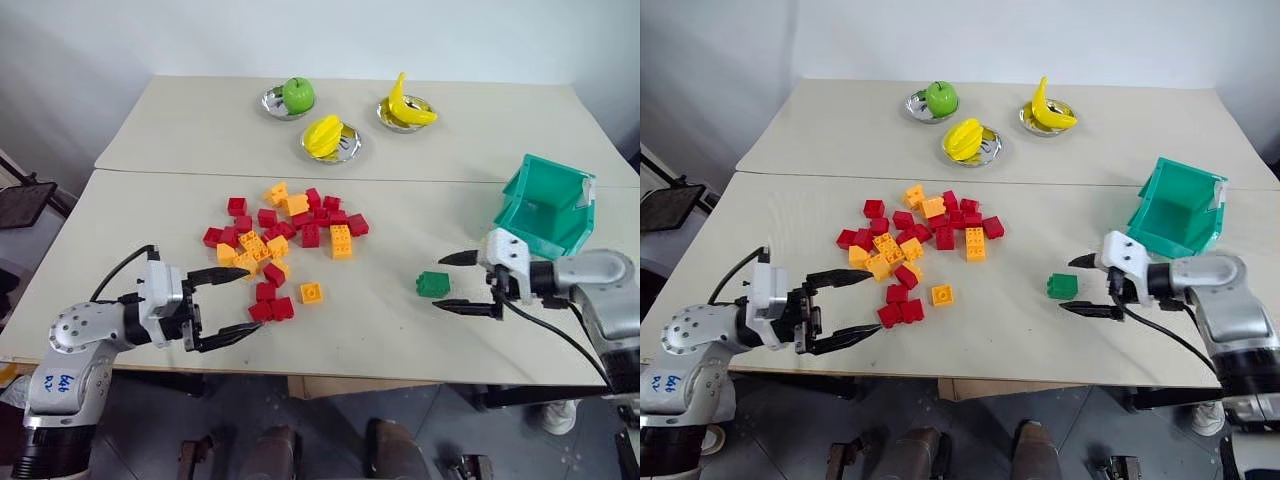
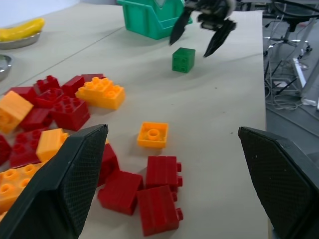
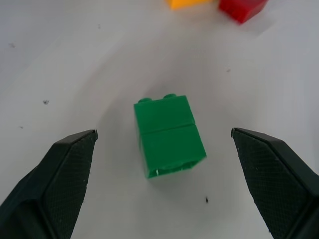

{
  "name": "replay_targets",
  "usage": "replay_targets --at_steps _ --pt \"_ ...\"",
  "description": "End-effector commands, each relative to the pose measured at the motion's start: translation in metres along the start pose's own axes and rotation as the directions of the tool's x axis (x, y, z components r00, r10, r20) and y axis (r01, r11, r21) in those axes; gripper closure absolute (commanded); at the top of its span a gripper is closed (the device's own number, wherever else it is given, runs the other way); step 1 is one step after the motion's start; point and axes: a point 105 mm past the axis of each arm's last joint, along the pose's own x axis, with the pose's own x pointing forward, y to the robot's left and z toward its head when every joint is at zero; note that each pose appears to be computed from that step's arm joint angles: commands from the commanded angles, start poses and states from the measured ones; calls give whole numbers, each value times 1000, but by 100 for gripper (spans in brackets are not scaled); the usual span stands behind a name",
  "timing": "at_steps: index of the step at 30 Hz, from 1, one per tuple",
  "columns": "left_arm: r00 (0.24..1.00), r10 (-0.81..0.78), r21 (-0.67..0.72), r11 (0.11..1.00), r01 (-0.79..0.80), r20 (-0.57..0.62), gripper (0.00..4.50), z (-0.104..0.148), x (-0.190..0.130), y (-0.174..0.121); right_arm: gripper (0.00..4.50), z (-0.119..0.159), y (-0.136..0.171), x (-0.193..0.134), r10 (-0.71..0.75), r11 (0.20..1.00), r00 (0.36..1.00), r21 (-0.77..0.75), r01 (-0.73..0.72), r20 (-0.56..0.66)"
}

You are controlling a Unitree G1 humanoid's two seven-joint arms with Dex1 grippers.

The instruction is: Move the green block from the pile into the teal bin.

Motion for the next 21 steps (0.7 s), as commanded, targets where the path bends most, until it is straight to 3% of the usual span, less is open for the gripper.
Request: replay_targets --at_steps 1,2,5,11,13,17,19,21 --pt "999 -31 50 998 30 28 7 10 8 -4 0 4 -5 10 33 999 999 -9 -34 -37" --pt "999 -39 51 998 37 29 7 10 9 -5 0 6 -8 15 33 999 999 -20 -34 -36" --pt "998 -50 54 997 48 32 0 11 11 -6 58 8 -12 23 30 999 999 -31 -31 -38" --pt "998 -43 58 997 40 43 0 14 11 -8 256 4 -4 16 68 997 997 -28 -69 -45" --pt "998 -28 59 998 24 64 0 16 13 -6 300 4 -5 8 30 999 999 -21 -31 -20" --pt "989 43 53 997 -51 141 0 27 18 3 298 20 -17 -16 -137 989 975 75 126 173" --pt "976 98 47 993 -109 192 0 34 20 9 298 29 -35 -43 -330 940 900 183 288 284" --pt "964 136 34 988 -148 228 0 38 22 13 298 28 -53 -71 -493 866 818 252 431 297"
